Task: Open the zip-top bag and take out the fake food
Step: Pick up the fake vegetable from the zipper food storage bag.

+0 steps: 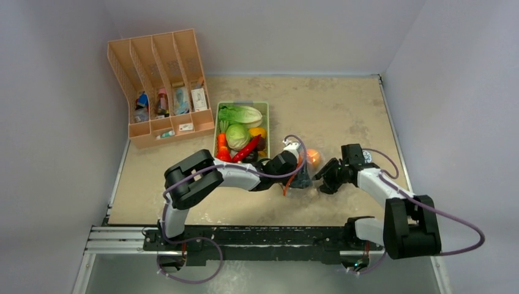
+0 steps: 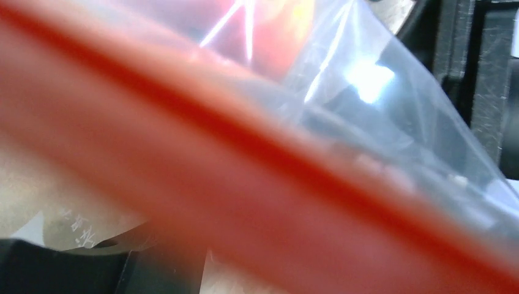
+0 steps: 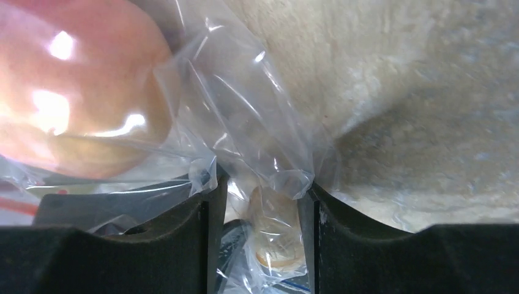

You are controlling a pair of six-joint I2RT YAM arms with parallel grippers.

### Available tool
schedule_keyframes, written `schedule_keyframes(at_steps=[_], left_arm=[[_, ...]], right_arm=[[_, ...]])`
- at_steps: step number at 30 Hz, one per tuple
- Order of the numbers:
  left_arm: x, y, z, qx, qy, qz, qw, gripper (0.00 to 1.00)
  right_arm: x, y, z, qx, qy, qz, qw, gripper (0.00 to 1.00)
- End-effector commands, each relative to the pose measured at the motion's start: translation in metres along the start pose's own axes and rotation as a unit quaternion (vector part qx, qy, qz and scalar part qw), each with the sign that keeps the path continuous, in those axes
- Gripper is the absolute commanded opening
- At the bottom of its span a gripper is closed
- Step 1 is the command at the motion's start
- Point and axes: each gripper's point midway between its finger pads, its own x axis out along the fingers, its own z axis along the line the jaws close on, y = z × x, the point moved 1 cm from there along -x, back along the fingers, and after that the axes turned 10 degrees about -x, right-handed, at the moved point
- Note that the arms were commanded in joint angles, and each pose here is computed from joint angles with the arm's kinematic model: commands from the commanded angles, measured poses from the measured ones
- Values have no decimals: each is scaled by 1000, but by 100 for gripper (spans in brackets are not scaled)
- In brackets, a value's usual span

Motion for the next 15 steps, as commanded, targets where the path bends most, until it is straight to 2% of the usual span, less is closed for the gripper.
schedule_keyframes(at_steps=[1, 3, 6, 10, 11, 12, 15], left_arm=[[-9, 8, -29, -41, 90, 16, 995, 48], [-12, 3, -28, -45, 86, 0, 995, 48], [-16, -11, -23, -55, 63, -39, 996, 48], [-17, -25, -22, -81, 54, -79, 992, 48], [-17, -26, -23, -85, 59, -83, 991, 47], [-17, -27, -23, -88, 60, -87, 991, 47], [-19, -31, -21, -92, 57, -98, 989, 47]], right_arm=[[7, -8, 3, -11, 11, 3, 1000, 49], [-3, -22, -1, -25, 50, -24, 998, 50], [-35, -45, -5, -17, 115, -85, 990, 57], [-76, -65, 0, -2, 147, -154, 977, 60], [-83, -66, -1, 7, 156, -160, 975, 75], [-89, -67, -2, 12, 164, -162, 973, 84], [-98, -55, -8, 8, 190, -133, 973, 87]])
